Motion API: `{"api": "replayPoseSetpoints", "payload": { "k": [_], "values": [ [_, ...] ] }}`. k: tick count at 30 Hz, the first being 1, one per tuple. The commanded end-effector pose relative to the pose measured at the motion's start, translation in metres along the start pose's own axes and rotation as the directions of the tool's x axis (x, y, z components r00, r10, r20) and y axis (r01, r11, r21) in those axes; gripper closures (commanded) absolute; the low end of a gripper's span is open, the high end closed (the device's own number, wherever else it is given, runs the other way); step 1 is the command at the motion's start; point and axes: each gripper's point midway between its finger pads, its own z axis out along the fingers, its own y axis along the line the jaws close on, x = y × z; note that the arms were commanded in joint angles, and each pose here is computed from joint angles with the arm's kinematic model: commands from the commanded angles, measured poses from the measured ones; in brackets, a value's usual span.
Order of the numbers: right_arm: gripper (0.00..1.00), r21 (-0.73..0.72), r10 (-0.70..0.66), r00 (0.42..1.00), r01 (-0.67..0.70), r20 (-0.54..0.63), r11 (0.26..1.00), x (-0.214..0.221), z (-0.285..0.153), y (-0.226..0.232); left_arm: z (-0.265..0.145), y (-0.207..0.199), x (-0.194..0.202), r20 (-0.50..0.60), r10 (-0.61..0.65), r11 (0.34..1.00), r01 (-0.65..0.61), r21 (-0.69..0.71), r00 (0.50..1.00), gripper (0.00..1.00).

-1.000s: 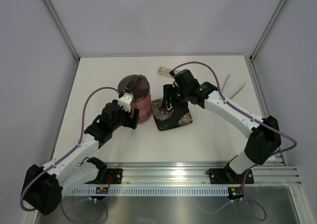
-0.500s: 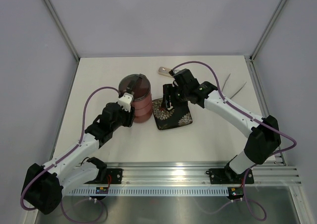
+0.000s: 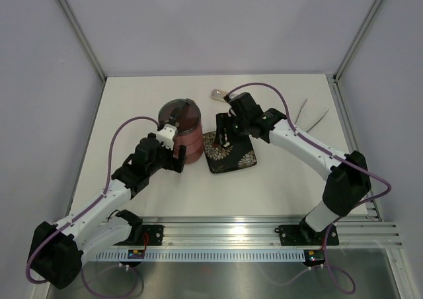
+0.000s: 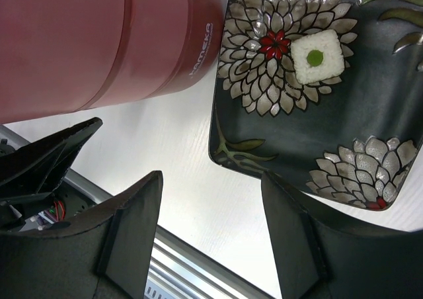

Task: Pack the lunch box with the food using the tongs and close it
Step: Adjust the fastener in the packing box.

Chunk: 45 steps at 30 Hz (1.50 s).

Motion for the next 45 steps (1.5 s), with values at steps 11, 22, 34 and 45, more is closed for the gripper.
{"api": "replayPoseSetpoints", "payload": {
  "k": [11,22,34,45],
  "values": [
    [0.36,-0.098,-0.096,0.989,0.085,-0.116,0.992,0.029,0.037,0.028,0.0,-0.011,-0.022,0.032,0.031,0.998,-0.033,0.059,0.999,0.04],
    [0.84,-0.194,-0.104,0.991,0.084,-0.09,0.977,0.006,0.084,0.062,-0.022,-0.002,-0.052,0.099,0.013,1.0,-0.013,0.002,0.995,0.01],
    [0.89,-0.3,-0.009,1.0,0.01,0.002,0.954,-0.056,0.115,0.104,-0.029,0.017,-0.046,0.068,-0.027,0.994,0.034,-0.103,0.997,0.01],
    [0.69,-0.24,0.083,0.996,-0.071,0.037,0.968,-0.068,0.074,0.047,-0.028,0.038,-0.043,0.12,-0.312,0.902,0.334,-0.275,0.942,0.01]
  ]
}}
